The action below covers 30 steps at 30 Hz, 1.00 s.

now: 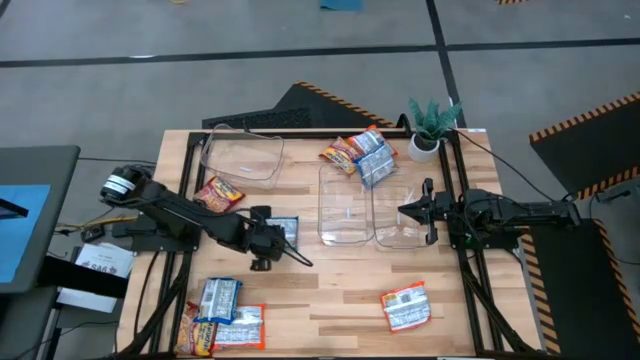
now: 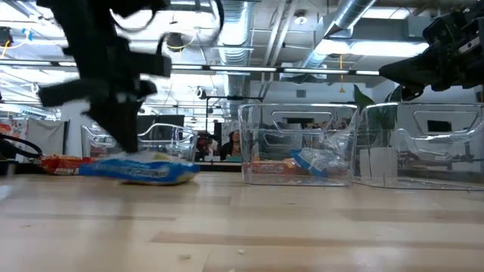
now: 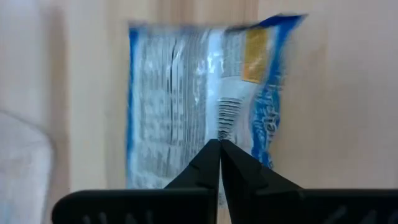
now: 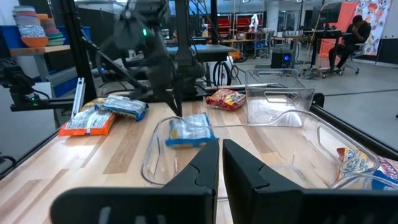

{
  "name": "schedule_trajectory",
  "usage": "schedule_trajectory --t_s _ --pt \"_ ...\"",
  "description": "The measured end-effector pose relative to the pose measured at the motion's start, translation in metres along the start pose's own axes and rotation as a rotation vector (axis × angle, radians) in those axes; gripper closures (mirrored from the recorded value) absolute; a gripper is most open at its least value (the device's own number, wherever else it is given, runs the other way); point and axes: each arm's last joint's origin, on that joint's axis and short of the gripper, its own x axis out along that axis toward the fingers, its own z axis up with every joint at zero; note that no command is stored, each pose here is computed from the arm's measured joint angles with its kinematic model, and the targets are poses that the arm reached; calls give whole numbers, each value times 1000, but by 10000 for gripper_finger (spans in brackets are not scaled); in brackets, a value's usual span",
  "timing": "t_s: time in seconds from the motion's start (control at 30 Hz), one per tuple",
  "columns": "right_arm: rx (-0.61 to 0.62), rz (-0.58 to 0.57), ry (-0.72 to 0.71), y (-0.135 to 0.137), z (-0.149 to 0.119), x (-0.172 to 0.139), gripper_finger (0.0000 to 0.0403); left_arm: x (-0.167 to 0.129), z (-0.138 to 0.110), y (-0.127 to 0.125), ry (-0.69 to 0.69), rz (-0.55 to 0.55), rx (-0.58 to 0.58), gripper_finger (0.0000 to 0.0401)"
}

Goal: Sort Maruchan noodles
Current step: Put the middle left blue noodle pack into the top left transparent bin

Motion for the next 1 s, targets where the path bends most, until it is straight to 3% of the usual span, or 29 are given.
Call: schedule_trajectory --t_s 0.27,0.5,0.63,0.8,1.0 --pt "0 0 0 0 0 0 356 -35 3 11 -142 39 -44 401" --pt "-1 1 2 0 0 0 356 -36 -3 9 -76 -29 -6 390" --pt "-1 1 2 0 0 0 356 -28 -18 8 0 -25 16 339" --pt "3 1 2 0 0 0 356 -11 -39 12 74 1 53 241" --pt "4 1 3 0 0 0 356 1 -44 24 81 58 48 148"
